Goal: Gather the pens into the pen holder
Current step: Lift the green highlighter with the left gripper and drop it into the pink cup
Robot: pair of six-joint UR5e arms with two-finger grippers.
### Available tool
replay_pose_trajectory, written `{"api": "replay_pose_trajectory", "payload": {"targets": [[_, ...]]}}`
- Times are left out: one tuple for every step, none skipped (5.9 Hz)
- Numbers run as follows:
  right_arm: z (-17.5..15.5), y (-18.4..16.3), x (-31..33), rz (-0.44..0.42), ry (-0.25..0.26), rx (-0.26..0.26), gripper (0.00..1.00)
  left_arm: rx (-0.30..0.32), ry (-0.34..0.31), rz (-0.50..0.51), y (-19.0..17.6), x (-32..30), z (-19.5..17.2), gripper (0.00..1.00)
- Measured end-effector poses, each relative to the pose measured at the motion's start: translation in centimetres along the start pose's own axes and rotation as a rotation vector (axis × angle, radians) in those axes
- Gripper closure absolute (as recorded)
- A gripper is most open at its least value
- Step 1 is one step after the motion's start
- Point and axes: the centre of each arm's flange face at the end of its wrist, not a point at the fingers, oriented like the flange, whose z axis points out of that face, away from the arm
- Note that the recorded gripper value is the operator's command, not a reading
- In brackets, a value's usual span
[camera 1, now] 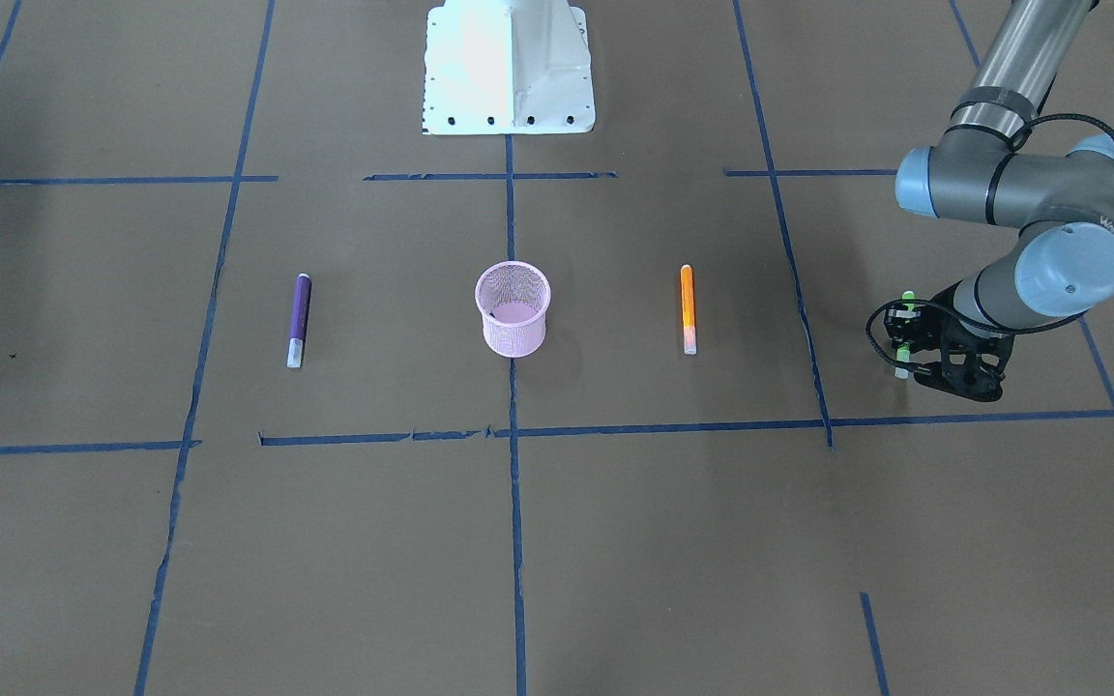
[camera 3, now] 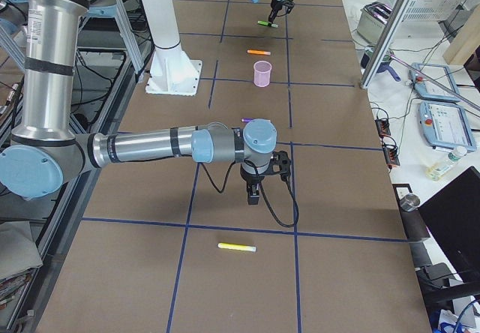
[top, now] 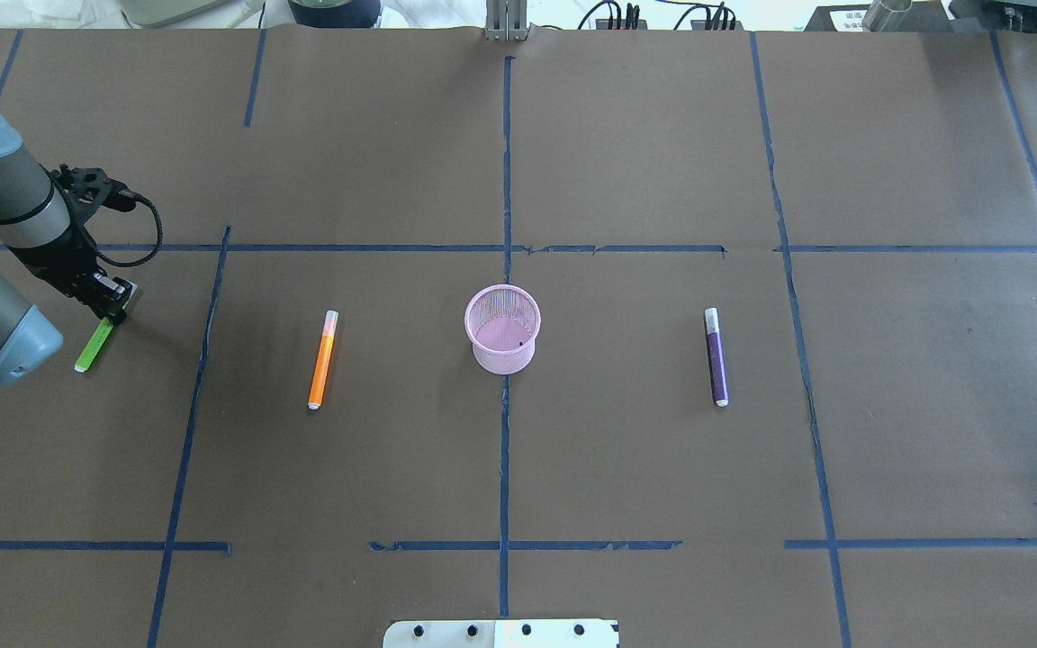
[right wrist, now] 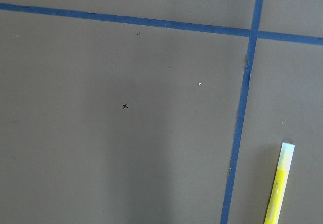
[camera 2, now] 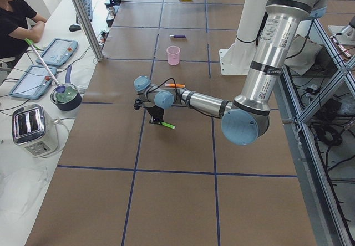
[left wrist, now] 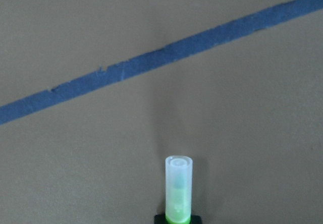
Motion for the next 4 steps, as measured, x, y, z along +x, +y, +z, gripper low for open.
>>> {"api": "replay_pose_trajectory", "payload": {"targets": [[-0.3,-0.1,-0.4,-0.010,0.000,0.007,0.00,0.054,0.020,0.044,-0.6,2.9,-2.9,1.00],[-0.7,-0.1,-0.8,-0.017,-0.003,0.014,0.00,0.127,0.046,0.092,-1.0,6.6,-6.8,1.00],[-0.9,-0.2,-1.2,-0.032,-0.007,0.026,0.00,0.200,0.084,0.130,-1.6,12.0,-10.5,1.00],[-1.0,-0.4,-1.5,-0.061,-0.010,0.049,0.00,0.276,0.125,0.132,-2.3,19.2,-13.5,1.00]]}}
